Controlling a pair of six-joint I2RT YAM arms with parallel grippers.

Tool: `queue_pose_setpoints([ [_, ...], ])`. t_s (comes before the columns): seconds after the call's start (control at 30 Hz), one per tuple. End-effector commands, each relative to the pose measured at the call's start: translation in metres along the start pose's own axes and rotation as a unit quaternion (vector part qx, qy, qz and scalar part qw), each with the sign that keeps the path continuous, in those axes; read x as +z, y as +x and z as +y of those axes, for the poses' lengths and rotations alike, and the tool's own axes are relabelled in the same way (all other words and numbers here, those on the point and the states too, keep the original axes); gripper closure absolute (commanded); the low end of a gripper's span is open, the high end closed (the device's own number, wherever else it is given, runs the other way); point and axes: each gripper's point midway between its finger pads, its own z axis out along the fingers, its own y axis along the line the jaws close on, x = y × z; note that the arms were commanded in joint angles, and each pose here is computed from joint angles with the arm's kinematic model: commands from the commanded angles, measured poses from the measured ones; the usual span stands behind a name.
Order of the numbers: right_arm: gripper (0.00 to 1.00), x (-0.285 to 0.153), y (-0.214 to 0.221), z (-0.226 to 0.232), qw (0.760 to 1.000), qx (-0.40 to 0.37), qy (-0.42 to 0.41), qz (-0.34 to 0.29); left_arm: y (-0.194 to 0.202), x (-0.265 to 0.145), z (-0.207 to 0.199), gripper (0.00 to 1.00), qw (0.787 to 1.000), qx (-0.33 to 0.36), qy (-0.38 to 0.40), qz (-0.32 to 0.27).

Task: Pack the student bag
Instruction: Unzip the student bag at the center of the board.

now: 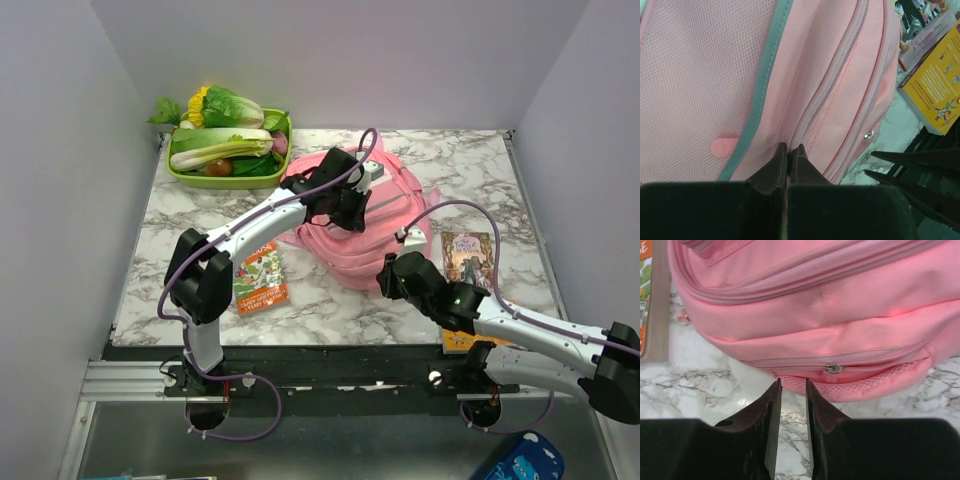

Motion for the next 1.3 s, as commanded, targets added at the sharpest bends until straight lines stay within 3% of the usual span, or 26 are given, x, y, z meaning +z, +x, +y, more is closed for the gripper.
queue_pose_setpoints([
  [0.0, 0.66, -0.002, -0.001, -0.024, 0.999, -0.018, 0.034, -0.017, -0.039, -0.039, -0.012, 1.00, 0.997, 0.029, 0.010, -0.070],
  [0.3, 0.54, 0.003, 0.013, -0.030, 0.999, -0.018, 0.047, 0.000, -0.048, -0.053, -0.018, 1.00, 0.996, 0.041, 0.015, -0.079],
  [0.43, 0.42, 0.006, 0.012, -0.037, 0.997, -0.026, 0.070, -0.005, -0.047, -0.058, -0.020, 1.00, 0.996, 0.047, 0.015, -0.079],
  [0.9, 0.43, 0.030, 0.000, -0.026, 0.995, -0.067, 0.061, -0.034, -0.042, -0.067, -0.029, 1.00, 0.995, 0.049, 0.034, -0.075],
  [1.0, 0.46, 0.037, 0.001, -0.019, 0.996, -0.067, 0.048, -0.035, -0.042, -0.068, -0.031, 1.00, 0.995, 0.048, 0.040, -0.074],
  [1.1, 0.57, 0.040, 0.004, -0.010, 0.997, -0.061, 0.022, -0.035, -0.044, -0.071, -0.031, 1.00, 0.995, 0.049, 0.038, -0.078],
  [1.23, 0.83, 0.034, -0.001, -0.002, 0.998, -0.041, -0.005, -0.048, -0.045, -0.064, -0.026, 1.00, 0.995, 0.046, 0.030, -0.078],
  [1.27, 0.86, 0.030, -0.006, 0.002, 0.998, -0.036, -0.015, -0.055, -0.046, -0.062, -0.026, 1.00, 0.996, 0.045, 0.031, -0.077],
])
